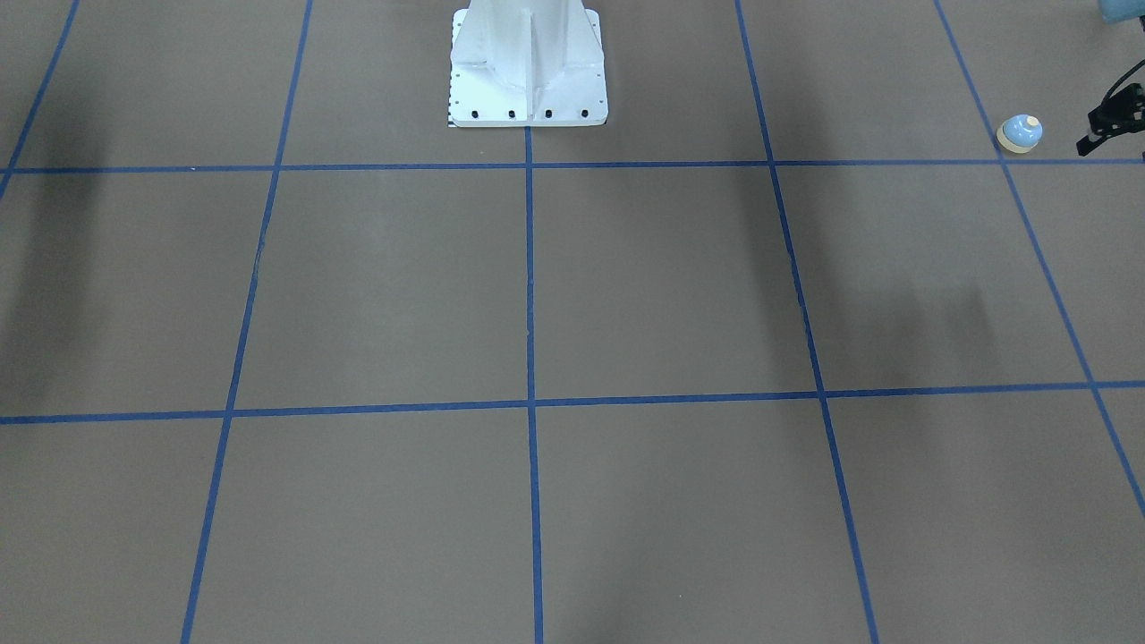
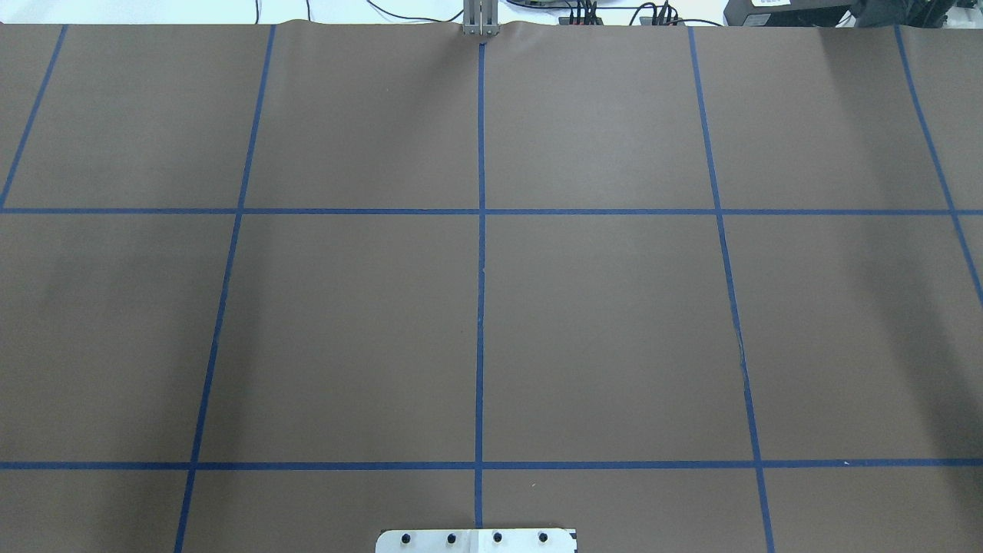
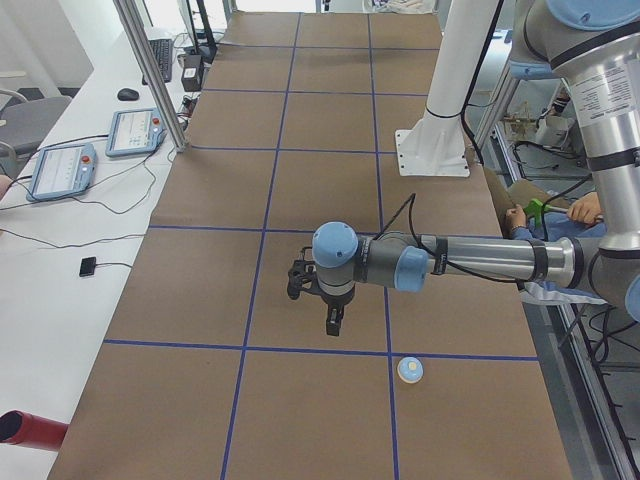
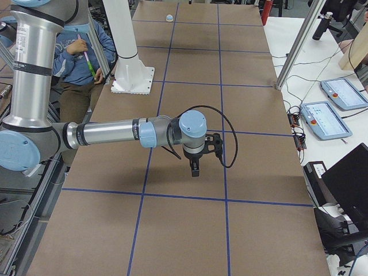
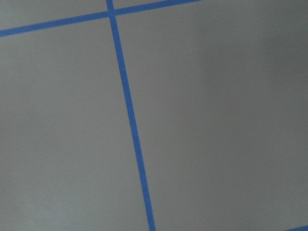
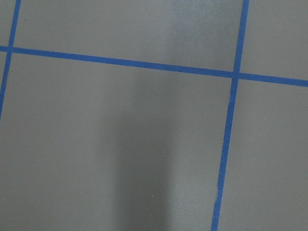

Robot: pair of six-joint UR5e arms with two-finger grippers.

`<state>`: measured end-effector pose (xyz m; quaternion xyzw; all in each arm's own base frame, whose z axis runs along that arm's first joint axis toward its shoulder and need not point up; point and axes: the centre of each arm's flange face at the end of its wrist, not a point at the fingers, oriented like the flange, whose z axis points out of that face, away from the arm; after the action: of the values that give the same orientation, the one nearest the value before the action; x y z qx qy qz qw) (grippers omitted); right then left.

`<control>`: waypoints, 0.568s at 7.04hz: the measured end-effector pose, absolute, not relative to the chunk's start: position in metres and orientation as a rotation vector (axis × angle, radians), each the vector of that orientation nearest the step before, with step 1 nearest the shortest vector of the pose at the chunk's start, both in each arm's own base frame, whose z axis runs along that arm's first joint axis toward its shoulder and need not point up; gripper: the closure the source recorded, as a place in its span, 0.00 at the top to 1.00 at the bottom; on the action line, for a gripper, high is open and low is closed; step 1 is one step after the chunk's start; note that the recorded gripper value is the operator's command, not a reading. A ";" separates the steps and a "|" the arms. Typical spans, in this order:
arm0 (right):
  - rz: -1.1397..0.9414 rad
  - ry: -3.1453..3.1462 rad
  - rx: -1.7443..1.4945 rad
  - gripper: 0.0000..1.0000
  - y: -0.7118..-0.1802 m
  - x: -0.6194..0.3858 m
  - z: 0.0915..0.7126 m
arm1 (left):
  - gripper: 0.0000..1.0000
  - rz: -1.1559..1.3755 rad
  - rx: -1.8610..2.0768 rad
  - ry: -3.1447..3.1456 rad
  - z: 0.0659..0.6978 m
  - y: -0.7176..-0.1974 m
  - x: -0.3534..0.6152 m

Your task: Place and press bell with both arms

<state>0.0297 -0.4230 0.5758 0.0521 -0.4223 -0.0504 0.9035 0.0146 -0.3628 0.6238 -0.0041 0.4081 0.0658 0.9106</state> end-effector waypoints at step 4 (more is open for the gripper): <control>-0.111 -0.879 0.121 1.00 -0.423 0.029 0.571 | 1.00 0.225 -0.184 0.824 0.674 -0.344 0.079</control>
<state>0.0293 -0.4234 0.5713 0.0584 -0.4252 -0.0536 0.9016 0.0791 -0.3440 0.6738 -0.0889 0.3990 0.1091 0.9061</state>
